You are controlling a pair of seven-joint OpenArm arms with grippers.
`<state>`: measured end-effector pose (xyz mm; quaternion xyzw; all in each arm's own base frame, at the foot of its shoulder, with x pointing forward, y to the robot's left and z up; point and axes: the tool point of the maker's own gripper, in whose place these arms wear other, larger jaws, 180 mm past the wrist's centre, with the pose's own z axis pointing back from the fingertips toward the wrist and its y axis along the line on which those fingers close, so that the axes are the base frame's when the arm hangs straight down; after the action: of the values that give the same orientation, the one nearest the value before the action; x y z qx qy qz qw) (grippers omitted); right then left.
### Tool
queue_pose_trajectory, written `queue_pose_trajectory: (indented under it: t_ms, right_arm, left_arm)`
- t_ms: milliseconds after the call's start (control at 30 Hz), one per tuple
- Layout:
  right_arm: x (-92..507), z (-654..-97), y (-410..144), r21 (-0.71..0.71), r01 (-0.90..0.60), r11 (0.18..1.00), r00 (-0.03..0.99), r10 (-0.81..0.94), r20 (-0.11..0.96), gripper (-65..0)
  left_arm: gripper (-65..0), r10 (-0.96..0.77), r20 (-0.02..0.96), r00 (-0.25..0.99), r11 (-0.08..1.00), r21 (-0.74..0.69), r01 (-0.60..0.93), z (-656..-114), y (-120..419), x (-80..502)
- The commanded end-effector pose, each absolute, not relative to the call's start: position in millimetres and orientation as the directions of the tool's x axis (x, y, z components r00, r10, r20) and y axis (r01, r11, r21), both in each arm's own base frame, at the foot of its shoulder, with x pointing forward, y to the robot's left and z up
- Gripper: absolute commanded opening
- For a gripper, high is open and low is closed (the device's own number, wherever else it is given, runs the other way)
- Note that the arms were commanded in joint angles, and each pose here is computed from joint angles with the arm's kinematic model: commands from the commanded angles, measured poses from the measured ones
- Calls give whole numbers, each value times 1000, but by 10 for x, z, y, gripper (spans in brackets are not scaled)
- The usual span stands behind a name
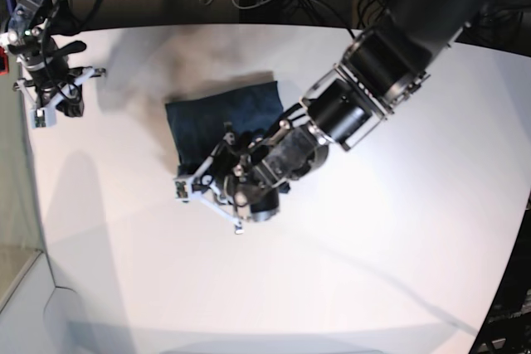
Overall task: Layout the t-shirt on the table in an organized manner, then fold the t-shirt properly
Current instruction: 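Push the bundle's edge with the left gripper to square it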
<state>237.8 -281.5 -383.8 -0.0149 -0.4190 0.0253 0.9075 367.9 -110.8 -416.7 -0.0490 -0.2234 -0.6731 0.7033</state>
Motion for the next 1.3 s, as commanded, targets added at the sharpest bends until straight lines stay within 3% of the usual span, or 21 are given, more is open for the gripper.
queue_pose_trajectory:
  t_ms: [0,300,367,467,567,667,1267]
  right_arm:
    - [2427,-3713,-2872,-66,-31,997,614,71,786,-589]
    - [2412,-3719,-2877,-67,-30,997,615,71,786,-589]
    - [2417,-3722,-2862,-65,-34,997,615,72,785,-589]
    - [2419,-3723,-2857,-65,-36,997,615,73,785,-589]
    - [2418,-3728,-2852,-64,-37,997,617,74,783,-589]
    - [2414,-3726,-2862,-65,-34,997,617,72,783,-588]
    - [2394,-3739,-2865,-63,-29,998,620,67,781,-590]
  left_arm:
    - [-646,-915,404,-22,82,240,967,-4096,-1215,3718]
    - [-639,-934,344,-95,-2,261,965,-4259,-1228,3625]
    - [-610,-937,333,-108,-17,264,964,-4276,-1229,3604]
    - [-462,-937,336,-99,-5,268,963,-4269,-1225,3623]
    - [-267,-934,342,-106,-8,275,961,-4235,-1251,3633]
    - [-173,-931,350,-107,-5,279,960,-4217,-1263,3649]
    - [-179,-930,333,-158,-2,425,905,-3593,-1267,4264]
